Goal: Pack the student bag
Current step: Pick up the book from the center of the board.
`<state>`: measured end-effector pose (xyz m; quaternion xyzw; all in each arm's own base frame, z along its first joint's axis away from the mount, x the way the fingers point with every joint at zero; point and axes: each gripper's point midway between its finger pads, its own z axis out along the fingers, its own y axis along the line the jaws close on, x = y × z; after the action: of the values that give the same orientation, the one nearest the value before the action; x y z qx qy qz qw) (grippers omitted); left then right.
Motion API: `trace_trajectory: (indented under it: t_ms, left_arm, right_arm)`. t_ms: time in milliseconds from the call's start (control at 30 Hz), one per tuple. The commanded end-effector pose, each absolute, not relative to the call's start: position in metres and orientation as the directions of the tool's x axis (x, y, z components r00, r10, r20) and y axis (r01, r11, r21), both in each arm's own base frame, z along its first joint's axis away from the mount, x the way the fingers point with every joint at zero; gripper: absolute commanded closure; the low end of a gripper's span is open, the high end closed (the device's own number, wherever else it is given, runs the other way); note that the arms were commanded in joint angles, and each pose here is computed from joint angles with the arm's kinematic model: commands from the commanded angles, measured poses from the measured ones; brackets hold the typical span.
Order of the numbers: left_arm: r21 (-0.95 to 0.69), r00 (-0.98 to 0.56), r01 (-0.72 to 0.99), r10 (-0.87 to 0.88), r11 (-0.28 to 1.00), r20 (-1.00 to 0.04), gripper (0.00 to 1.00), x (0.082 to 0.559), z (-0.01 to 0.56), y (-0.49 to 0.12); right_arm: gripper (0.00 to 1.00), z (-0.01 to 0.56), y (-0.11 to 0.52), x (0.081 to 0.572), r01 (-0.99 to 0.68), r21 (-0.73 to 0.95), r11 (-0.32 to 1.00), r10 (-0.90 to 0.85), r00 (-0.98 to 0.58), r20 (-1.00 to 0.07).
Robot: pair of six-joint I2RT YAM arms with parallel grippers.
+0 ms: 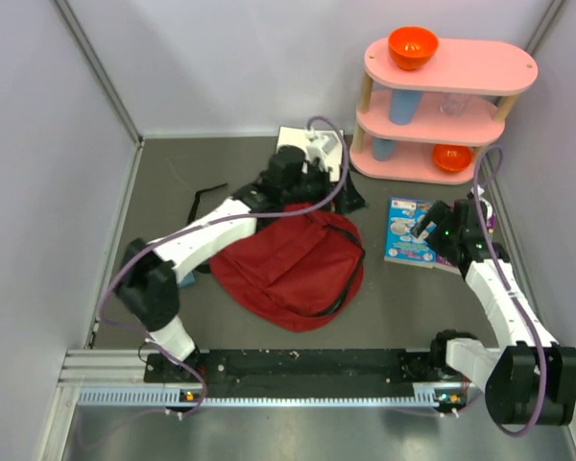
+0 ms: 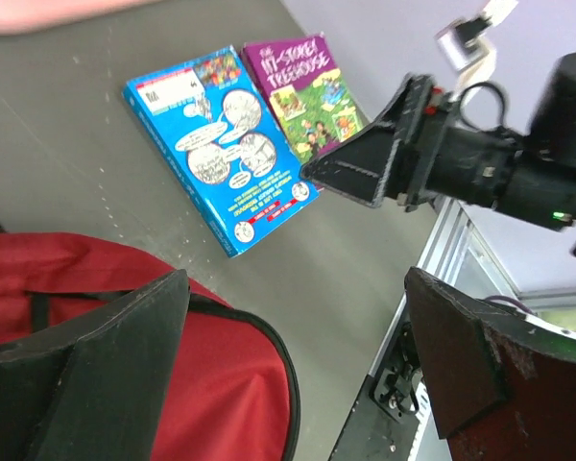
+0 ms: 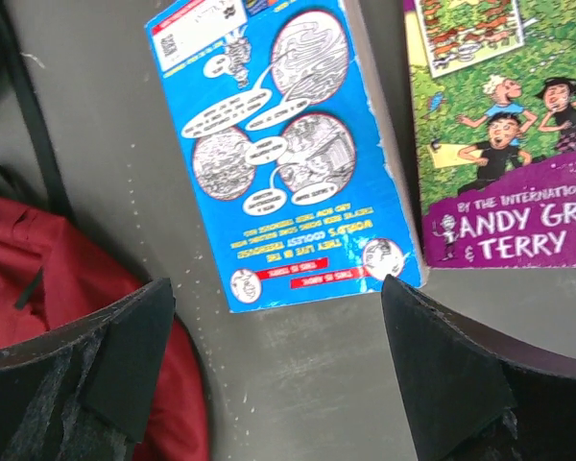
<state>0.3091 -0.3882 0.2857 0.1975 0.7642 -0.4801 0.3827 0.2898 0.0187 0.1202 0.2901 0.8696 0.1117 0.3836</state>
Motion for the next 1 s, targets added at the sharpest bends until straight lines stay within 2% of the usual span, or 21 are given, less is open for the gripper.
trace_trajectory:
  t_ms: [0,100,267,433,600,800,967]
  left_arm:
    - [-0.619,-0.635,0.669,-0.115,0.412,-0.764,0.01,0.326,0.289,-0.427]
    - [-0.666,-0.702,0.614,-0.093,0.423,-0.706,0.01,0.338,0.247,-0.451]
    - [-0.698,-0.739,0.562,-0.110,0.444,-0.664,0.01,0.352,0.221,-0.471]
    - [-0.723,-0.781,0.515,-0.094,0.461,-0.617,0.01,0.349,0.183,-0.483]
    - [-0.734,-0.811,0.484,-0.071,0.476,-0.580,0.01,0.344,0.153,-0.485]
    - [-0.766,-0.840,0.445,-0.081,0.465,-0.537,0.01,0.343,0.136,-0.488]
    - [-0.773,-0.864,0.414,-0.060,0.480,-0.500,0.02,0.340,0.116,-0.491]
  right_arm:
    - [0.12,0.141,0.002,0.316,0.388,0.409,0.826,0.562,-0.494,-0.664]
    - [0.11,0.132,-0.005,0.328,0.390,0.383,0.837,0.542,-0.509,-0.668]
    - [0.09,0.114,-0.006,0.345,0.364,0.362,0.858,0.511,-0.546,-0.664]
    - [0.08,0.097,-0.029,0.357,0.420,0.363,0.832,0.551,-0.546,-0.631]
    - [0.08,0.097,-0.023,0.370,0.316,0.440,0.840,0.539,-0.574,-0.617]
    - [0.11,0.087,-0.010,0.370,0.276,0.482,0.831,0.540,-0.608,-0.582]
    - [0.13,0.070,-0.022,0.365,0.366,0.435,0.822,0.565,-0.612,-0.553]
